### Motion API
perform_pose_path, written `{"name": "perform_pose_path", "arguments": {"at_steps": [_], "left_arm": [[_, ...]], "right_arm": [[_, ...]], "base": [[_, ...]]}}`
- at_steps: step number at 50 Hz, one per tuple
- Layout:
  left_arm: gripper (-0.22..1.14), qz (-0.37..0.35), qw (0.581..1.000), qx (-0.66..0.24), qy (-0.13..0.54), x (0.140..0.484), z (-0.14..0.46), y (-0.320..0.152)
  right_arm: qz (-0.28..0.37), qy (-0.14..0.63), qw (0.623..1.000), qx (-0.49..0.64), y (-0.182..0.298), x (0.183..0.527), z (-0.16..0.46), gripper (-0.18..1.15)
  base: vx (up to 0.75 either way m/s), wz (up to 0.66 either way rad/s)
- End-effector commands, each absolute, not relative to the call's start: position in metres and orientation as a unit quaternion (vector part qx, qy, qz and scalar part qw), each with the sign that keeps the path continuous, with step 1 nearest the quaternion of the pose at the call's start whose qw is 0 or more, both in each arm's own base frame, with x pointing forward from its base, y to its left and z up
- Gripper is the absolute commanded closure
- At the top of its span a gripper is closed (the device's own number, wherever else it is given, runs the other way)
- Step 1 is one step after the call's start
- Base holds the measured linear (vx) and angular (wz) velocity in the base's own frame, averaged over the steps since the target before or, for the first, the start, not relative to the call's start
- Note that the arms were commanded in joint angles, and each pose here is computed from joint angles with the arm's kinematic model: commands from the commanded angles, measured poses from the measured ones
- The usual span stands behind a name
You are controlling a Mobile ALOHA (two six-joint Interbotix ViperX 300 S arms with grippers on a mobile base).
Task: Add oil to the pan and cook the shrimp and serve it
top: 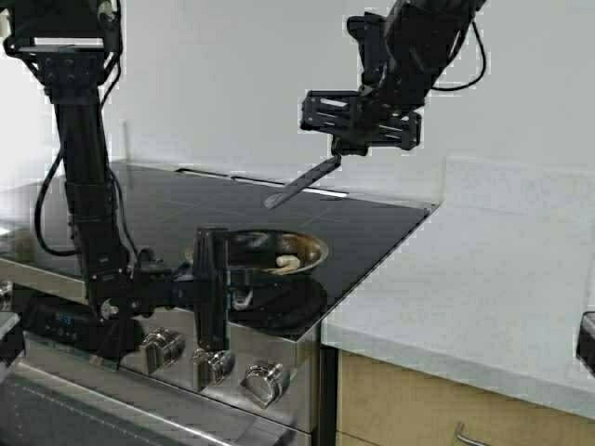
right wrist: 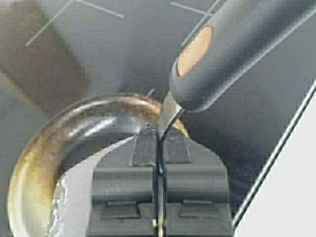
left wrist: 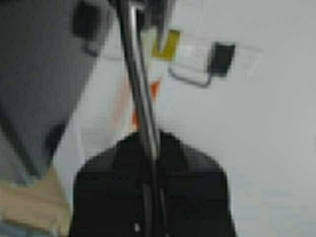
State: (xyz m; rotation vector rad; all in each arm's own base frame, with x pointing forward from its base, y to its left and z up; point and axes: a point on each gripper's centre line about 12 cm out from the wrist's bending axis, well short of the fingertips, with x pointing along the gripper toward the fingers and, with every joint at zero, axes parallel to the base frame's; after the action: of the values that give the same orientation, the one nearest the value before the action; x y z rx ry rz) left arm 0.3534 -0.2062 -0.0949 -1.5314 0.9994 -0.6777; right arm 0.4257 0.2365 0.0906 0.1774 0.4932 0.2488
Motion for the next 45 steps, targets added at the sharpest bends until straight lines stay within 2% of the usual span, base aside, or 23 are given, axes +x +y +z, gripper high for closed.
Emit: {"name": "perform_pose_path", "arguments": {"at_steps": [1,6,8,14,26,45], "left_arm": [[0.24,-0.285,0.576,-0.647,0.41,0.36,-0.086,-0.205],[-0.09,-0.264,0.592,-0.641,0.412,0.36,-0.086,-0.202],[-0.15,-0.263,0.597,-0.636,0.413,0.36,-0.085,-0.201],[-0.11,-0.27,0.61,-0.623,0.408,0.358,-0.082,-0.201],[-0.11,-0.253,0.63,-0.604,0.417,0.346,-0.082,-0.192],[-0.11,-0.207,0.698,-0.56,0.394,0.309,-0.059,-0.129]], "right_arm": [[0.128,0.207,0.965,0.102,0.238,0.429,0.124,0.9],[0.129,0.204,0.965,0.103,0.238,0.429,0.127,0.9],[0.129,0.204,0.965,0.103,0.238,0.429,0.127,0.9],[0.129,0.204,0.965,0.103,0.238,0.429,0.127,0.9],[0.129,0.204,0.965,0.103,0.237,0.428,0.128,0.9],[0.124,0.206,0.965,0.104,0.234,0.425,0.125,0.9]], "base": [[0.0,0.0],[0.0,0.0],[0.0,0.0],[0.0,0.0],[0.0,0.0],[0.0,0.0]]}}
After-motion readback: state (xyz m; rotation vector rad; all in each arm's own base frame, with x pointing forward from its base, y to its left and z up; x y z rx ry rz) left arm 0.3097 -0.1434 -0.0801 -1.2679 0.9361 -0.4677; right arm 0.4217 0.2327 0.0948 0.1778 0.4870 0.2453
